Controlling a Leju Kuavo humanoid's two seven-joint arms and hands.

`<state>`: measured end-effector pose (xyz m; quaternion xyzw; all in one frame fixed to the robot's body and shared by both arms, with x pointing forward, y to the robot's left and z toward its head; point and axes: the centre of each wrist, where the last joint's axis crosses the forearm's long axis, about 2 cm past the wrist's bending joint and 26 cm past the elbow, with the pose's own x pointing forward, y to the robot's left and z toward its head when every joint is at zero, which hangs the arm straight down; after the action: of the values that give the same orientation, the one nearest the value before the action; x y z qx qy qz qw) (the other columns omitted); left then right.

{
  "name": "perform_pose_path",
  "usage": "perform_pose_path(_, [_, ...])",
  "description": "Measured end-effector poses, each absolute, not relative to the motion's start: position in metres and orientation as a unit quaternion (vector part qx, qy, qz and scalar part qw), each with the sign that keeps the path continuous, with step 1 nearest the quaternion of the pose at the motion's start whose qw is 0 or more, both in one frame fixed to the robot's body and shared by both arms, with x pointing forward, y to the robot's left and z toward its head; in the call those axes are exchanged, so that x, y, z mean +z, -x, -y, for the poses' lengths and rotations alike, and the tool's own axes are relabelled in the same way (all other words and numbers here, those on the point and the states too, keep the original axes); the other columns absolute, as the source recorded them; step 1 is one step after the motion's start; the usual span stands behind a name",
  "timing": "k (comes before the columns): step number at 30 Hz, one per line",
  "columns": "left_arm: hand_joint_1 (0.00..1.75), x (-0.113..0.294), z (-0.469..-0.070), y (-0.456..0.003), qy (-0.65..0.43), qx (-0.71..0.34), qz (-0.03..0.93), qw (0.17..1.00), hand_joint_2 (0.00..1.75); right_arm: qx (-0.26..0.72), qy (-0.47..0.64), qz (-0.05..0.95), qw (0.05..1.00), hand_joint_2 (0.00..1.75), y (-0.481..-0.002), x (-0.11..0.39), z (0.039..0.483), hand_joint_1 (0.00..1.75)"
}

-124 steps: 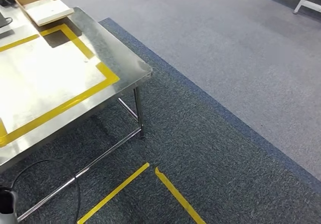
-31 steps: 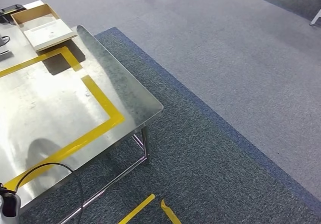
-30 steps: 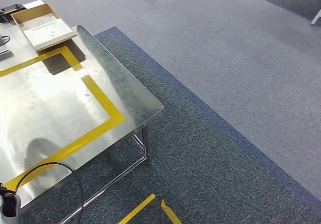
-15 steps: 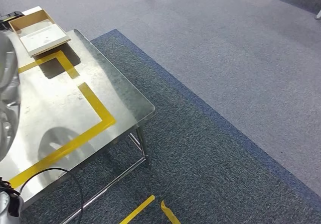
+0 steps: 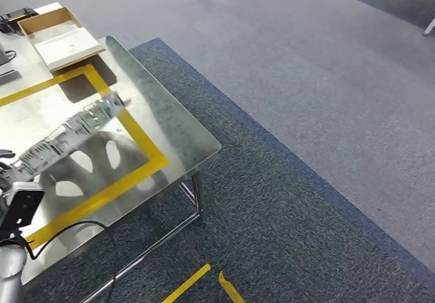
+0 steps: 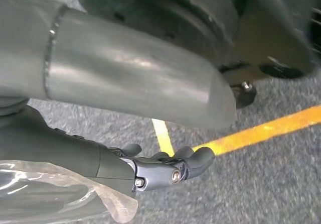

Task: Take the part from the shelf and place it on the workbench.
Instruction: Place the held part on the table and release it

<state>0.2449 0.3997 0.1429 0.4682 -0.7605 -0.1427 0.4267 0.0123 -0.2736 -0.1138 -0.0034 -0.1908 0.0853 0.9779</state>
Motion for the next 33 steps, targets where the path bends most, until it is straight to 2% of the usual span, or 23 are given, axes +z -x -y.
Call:
perform_pose_path(11, [1.75,0.128,-0.448,-0.241,-0.555,-0.318,0.622,0.451,1.75,0.081,0.000,0.187,0.979,0.00,-0.009,-0.114,0.276,0.00])
perform_pose_path(33, [1.75,0.117,-0.466,-0.236,-0.574,-0.380,0.555,0.468,1.75,0.076,-0.001,0.185,0.980,0.00,-0.006,-0.114,0.277,0.00])
